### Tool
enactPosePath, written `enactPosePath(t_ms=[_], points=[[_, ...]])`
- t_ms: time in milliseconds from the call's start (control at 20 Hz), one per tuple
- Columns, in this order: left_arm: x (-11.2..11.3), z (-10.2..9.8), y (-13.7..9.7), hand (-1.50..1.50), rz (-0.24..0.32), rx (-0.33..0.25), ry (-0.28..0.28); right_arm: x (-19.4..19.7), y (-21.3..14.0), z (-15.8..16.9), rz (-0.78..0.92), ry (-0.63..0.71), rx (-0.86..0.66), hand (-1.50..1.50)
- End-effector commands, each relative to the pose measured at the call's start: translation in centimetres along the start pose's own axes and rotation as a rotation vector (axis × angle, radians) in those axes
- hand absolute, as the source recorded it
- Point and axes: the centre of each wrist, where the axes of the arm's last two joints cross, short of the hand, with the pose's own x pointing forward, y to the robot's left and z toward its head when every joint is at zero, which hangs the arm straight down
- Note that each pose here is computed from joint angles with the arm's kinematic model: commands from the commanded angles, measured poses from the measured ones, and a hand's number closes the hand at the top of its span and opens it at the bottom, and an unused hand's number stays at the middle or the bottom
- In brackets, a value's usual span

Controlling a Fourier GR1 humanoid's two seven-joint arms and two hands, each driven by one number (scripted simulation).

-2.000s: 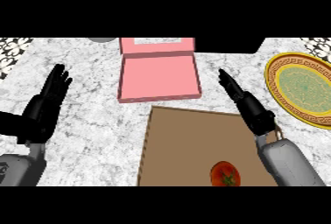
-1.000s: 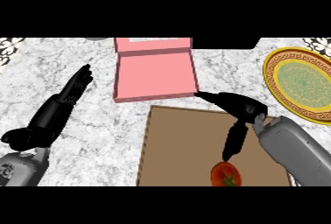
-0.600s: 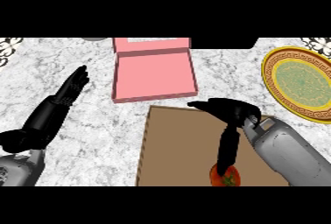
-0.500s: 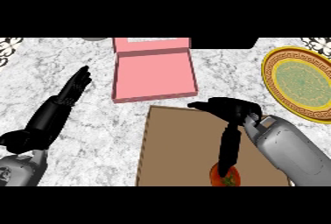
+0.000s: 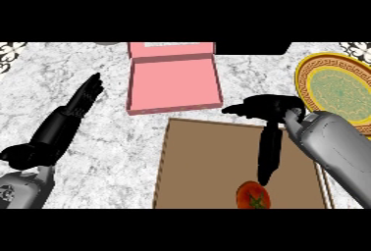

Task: Pick the tomato from the tray and place it in the plate

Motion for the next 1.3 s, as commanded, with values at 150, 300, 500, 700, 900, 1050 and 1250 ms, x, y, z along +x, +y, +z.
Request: enactPosePath(t_ms=[150, 300, 500, 700, 900, 1050, 1250], points=[[-0.4, 0.6, -1.2, 0.0, -0.007, 0.006, -0.013, 0.9, -0.3, -0.7, 0.019, 0.166, 0.03, -1.5], [-0.3, 0.1, -0.8, 0.0, 0.005, 0.016, -0.002, 0.5, -2.3, 0.9, 0.028, 0.146, 0.092, -1.5], [0.6, 0.2, -1.1, 0.0, -0.016, 0.001, -0.007, 0.8, -0.7, -2.1, 0.023, 0.147, 0.122, -1.5], [0.5, 0.5, -0.3, 0.0, 0.008, 0.004, -0.007, -0.5, 0.0, -2.7, 0.05, 0.166, 0.169, -1.5], [0.3, 0.0, -0.7, 0.0, -0.015, 0.007, -0.001, 0.0, 2.6, -3.7, 0.101, 0.165, 0.221, -1.5], [0.9, -0.9, -0.3, 0.0, 0.007, 0.008, 0.003, -0.9, 3.3, -4.1, 0.096, 0.168, 0.229, -1.5], [0.6, -1.5, 0.1, 0.0, -0.01, 0.024, 0.005, -0.9, 4.6, -4.6, 0.102, 0.183, 0.254, -1.5]])
